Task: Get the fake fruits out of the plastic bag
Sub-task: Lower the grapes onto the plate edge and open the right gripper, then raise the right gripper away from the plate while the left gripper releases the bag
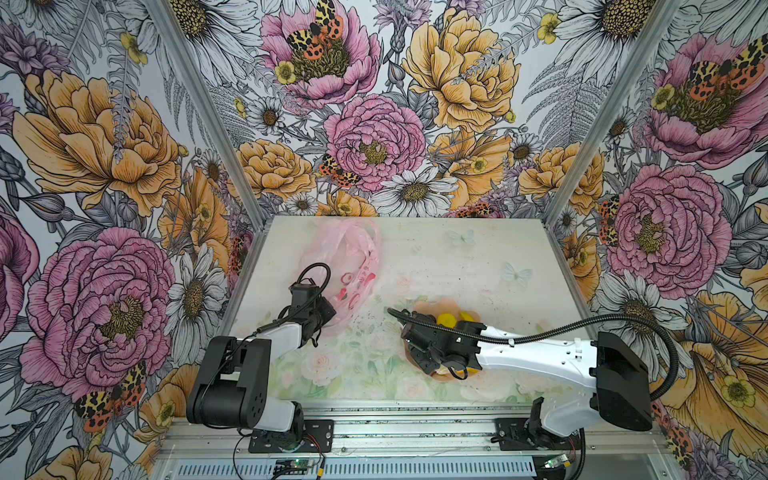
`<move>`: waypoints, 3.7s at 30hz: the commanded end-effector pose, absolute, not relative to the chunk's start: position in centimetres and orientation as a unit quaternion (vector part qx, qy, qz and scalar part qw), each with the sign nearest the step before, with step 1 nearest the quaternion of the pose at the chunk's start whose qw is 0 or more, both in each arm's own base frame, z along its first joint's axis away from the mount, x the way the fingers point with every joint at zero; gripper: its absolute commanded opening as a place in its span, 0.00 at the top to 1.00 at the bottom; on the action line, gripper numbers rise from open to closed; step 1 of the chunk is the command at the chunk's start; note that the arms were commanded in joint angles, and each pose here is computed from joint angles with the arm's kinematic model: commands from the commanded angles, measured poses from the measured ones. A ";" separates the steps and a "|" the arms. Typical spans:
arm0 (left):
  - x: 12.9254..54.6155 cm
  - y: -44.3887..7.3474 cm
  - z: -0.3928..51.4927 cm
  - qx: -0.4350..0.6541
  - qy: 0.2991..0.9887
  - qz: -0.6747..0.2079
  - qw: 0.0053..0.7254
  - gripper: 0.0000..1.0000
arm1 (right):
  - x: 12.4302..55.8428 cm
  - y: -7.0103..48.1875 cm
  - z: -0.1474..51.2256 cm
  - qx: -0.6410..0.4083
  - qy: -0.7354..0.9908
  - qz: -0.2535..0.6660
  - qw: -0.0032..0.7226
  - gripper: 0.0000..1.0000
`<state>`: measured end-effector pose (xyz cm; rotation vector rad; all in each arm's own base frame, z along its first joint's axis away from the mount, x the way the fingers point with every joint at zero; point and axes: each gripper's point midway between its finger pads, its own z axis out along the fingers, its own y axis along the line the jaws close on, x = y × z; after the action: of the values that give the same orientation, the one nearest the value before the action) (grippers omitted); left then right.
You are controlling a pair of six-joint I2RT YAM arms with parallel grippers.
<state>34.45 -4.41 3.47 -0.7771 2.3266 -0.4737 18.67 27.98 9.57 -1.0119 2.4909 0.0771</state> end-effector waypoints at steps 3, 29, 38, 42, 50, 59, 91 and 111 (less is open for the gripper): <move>34.3 -4.2 3.5 -0.289 0.886 -0.181 0.316 0.90 | 19.1 27.8 9.5 -0.371 0.897 0.011 0.240 0.54; 34.7 -4.7 3.7 -0.280 0.888 -0.188 0.312 0.91 | 21.4 26.7 13.0 -0.298 0.913 0.051 0.275 0.43; 34.8 -5.2 3.6 -0.270 0.893 -0.189 0.308 0.91 | 21.3 27.8 10.5 -0.312 0.916 0.033 0.250 0.48; 34.9 -5.5 3.7 -0.260 0.896 -0.189 0.307 0.91 | 21.4 28.1 11.7 -0.311 0.912 0.044 0.263 0.46; 35.7 -6.8 4.3 -0.234 0.904 -0.188 0.304 0.92 | 21.6 27.9 14.3 -0.290 0.911 0.076 0.284 0.28; 39.1 -12.0 7.0 -0.134 0.926 -0.191 0.296 0.97 | 25.3 21.8 20.3 -0.141 0.916 0.118 0.358 0.22; 51.1 -27.3 10.6 0.176 0.945 -0.166 0.221 0.77 | 24.6 6.8 14.0 0.288 0.886 0.162 0.326 0.07; 48.8 -25.6 18.1 0.110 0.931 -0.159 0.308 0.21 | 22.3 8.9 13.0 0.245 0.911 0.180 0.280 0.01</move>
<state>48.78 -25.47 14.02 0.3746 2.5795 -0.3684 23.22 8.31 12.82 0.6962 2.4041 0.4744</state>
